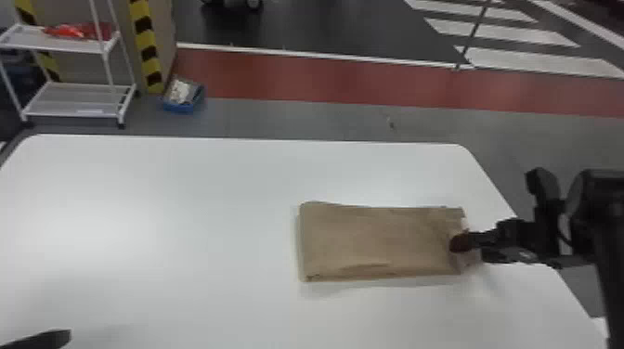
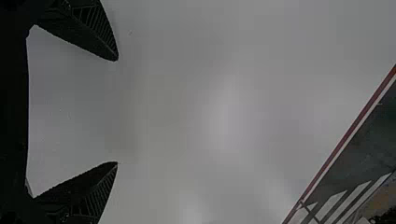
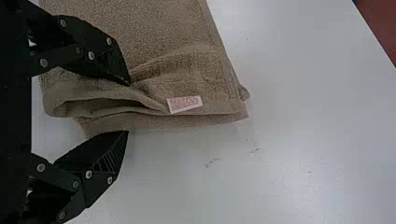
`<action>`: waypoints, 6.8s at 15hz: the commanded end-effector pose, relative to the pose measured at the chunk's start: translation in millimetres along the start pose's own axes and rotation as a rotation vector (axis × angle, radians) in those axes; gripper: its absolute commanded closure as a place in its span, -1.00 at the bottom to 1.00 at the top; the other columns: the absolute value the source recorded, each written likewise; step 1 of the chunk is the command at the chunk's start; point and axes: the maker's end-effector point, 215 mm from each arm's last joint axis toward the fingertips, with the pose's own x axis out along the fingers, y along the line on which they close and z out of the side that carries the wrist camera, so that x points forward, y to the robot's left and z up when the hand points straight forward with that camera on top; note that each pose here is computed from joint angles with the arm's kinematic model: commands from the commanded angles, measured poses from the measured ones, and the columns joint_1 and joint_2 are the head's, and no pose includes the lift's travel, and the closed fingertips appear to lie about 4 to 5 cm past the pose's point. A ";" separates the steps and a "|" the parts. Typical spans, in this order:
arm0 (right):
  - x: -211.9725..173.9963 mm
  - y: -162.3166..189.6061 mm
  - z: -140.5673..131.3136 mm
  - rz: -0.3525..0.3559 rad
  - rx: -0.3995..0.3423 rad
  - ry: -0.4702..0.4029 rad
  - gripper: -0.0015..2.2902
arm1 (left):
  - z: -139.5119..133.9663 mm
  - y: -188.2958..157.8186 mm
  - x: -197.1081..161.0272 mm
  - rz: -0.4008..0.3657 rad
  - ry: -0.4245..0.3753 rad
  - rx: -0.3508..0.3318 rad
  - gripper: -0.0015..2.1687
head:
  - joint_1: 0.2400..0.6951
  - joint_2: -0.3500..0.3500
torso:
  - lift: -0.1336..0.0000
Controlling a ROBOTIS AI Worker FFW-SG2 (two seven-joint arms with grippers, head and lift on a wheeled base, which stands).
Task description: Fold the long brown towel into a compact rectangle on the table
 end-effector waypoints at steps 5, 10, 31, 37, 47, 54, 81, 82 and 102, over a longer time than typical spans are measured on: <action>-14.2 -1.7 4.1 0.088 0.072 -0.057 0.11 | 0.8 0.8 -1.0 0.002 -0.002 0.001 -0.92 | 1.00 -0.51 | -0.84; -59.8 -8.9 28.2 0.166 0.093 -0.190 0.11 | 1.8 -1.3 -1.7 0.001 -0.004 0.005 -0.92 | 1.00 -0.54 | -0.84; -47.4 165.6 4.2 0.390 -0.232 -0.183 0.10 | 2.9 4.8 -6.0 0.030 -0.008 0.000 -0.92 | 1.00 -0.02 | -0.84; -10.2 211.8 -26.7 0.387 -0.313 -0.092 0.09 | 2.4 4.0 -4.9 0.025 -0.010 -0.003 -0.92 | 1.00 0.19 | -0.84; 24.2 262.7 -85.6 0.429 -0.423 0.045 0.04 | 2.8 8.5 -4.8 0.026 -0.013 -0.008 -0.92 | 1.00 0.54 | -0.84; 10.2 280.8 -105.2 0.541 -0.445 0.076 -0.94 | 2.3 7.5 -3.5 0.026 -0.013 -0.007 -0.92 | 1.00 0.68 | -0.84; 29.6 236.0 -103.8 0.501 -0.367 0.180 0.78 | 10.3 7.3 -1.6 0.027 -0.015 0.001 -0.92 | 1.00 0.60 | -0.84; 34.4 233.3 -95.0 0.466 -0.363 0.170 0.78 | 9.0 7.8 -1.4 0.027 -0.013 -0.001 -0.92 | 1.00 0.57 | -0.84; -29.8 257.7 -54.3 0.583 -0.488 0.065 0.12 | 22.0 20.0 5.7 0.036 -0.031 -0.015 -0.92 | 1.00 0.53 | -0.84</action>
